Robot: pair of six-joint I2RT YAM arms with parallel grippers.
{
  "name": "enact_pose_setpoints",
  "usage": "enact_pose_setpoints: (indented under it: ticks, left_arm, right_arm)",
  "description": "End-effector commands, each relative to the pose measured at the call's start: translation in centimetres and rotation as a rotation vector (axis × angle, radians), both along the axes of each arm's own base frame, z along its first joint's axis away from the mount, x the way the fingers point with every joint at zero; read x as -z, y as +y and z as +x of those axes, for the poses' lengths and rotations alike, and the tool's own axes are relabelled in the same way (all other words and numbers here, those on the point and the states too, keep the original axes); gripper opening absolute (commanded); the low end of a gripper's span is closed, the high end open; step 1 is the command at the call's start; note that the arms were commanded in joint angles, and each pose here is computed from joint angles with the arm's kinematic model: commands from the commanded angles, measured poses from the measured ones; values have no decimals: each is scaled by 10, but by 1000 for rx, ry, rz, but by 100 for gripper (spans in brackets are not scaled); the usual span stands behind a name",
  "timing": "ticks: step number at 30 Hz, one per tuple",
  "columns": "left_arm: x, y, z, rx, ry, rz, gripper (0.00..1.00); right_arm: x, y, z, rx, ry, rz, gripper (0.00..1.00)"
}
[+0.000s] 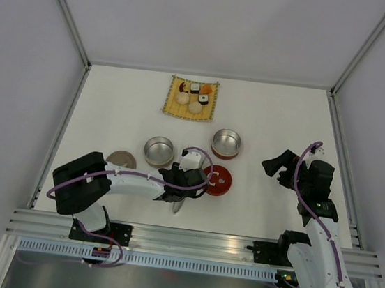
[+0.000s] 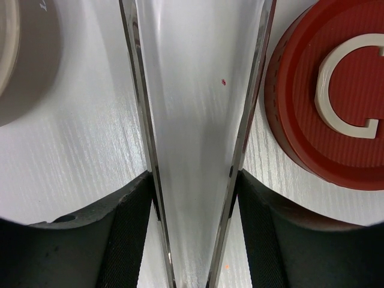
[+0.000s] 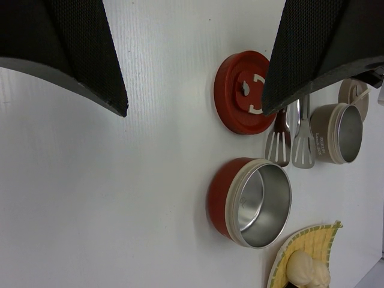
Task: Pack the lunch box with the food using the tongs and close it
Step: Pick up the clamp at the center of the board.
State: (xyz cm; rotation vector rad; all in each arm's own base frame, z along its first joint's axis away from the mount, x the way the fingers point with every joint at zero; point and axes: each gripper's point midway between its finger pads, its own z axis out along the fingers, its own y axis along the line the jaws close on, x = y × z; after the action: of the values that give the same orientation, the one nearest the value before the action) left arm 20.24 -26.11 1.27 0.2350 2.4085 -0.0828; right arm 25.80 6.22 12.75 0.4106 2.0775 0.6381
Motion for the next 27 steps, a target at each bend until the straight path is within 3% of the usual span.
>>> enact_pose_setpoints:
  ticks: [1,10,16,27]
  left_arm:
    - [37,50,-33,-4,138,198,61]
    - [-8,39,-16,4,22,94,57]
    - [-47,36,-6,-3,-71,23,55]
    - [-79,52,8,-42,-162,-44,55]
  right_arm:
    - [-5,4,3,-19,-28,6,98]
    - [-20,18,8,-51,-68,112,98]
    - [-16,17,9,-43,-54,95,98]
    - [-31,51,12,-142,-83,142,98]
